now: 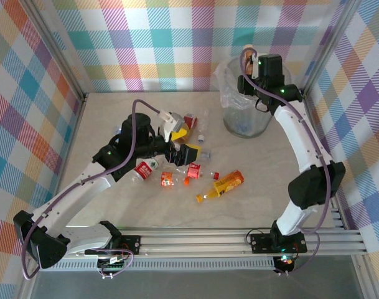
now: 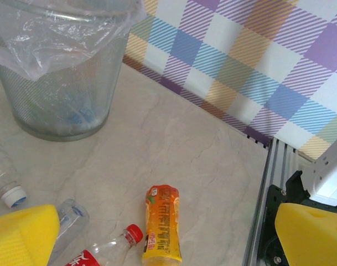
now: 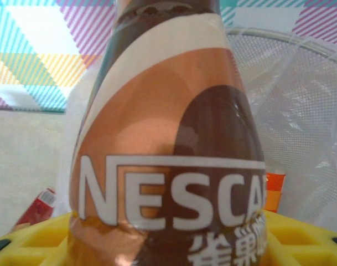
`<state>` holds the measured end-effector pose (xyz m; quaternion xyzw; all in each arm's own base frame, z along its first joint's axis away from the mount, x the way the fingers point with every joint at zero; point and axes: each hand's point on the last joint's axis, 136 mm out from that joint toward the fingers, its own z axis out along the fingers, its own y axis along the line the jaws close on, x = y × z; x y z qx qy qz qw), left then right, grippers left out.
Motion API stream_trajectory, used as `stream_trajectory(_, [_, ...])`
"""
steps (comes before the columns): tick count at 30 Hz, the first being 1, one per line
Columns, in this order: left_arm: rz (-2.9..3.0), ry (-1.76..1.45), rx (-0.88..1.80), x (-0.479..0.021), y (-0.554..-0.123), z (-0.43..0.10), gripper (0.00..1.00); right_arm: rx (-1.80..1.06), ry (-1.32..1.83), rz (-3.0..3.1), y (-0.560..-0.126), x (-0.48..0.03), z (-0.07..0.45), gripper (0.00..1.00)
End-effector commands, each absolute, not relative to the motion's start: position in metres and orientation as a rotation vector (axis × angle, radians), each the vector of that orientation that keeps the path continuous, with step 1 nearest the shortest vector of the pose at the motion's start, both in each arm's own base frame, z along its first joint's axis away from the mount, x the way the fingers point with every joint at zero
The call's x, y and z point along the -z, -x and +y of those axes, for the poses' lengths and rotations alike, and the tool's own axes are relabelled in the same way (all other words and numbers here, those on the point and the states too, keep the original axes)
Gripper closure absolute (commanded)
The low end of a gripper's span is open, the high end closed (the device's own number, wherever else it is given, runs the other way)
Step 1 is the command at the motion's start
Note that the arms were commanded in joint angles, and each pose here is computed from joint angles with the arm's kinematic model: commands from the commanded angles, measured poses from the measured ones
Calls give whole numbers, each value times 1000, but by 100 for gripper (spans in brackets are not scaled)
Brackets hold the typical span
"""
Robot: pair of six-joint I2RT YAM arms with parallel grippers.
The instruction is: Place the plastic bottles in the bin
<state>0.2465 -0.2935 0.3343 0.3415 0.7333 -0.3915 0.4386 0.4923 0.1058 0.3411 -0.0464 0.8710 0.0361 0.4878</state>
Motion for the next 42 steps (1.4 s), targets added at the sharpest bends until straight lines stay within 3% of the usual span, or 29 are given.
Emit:
stream_trajectory(1, [1757, -880, 982, -342, -238, -295, 0, -81, 124, 2138, -502, -343, 96, 51])
stream_trajectory(27, [1593, -553, 852, -366, -259, -256, 0, -207, 25, 2469, -527, -252, 69, 53])
stream_trajectory(31, [1593, -549, 842, -367, -260, -255, 0, -217, 27, 2482, -526, -248, 69, 50])
stream_trajectory(42, [1649, -569, 881, -363, -259, -261, 0, -251, 15, 2448, -527, -266, 72, 30])
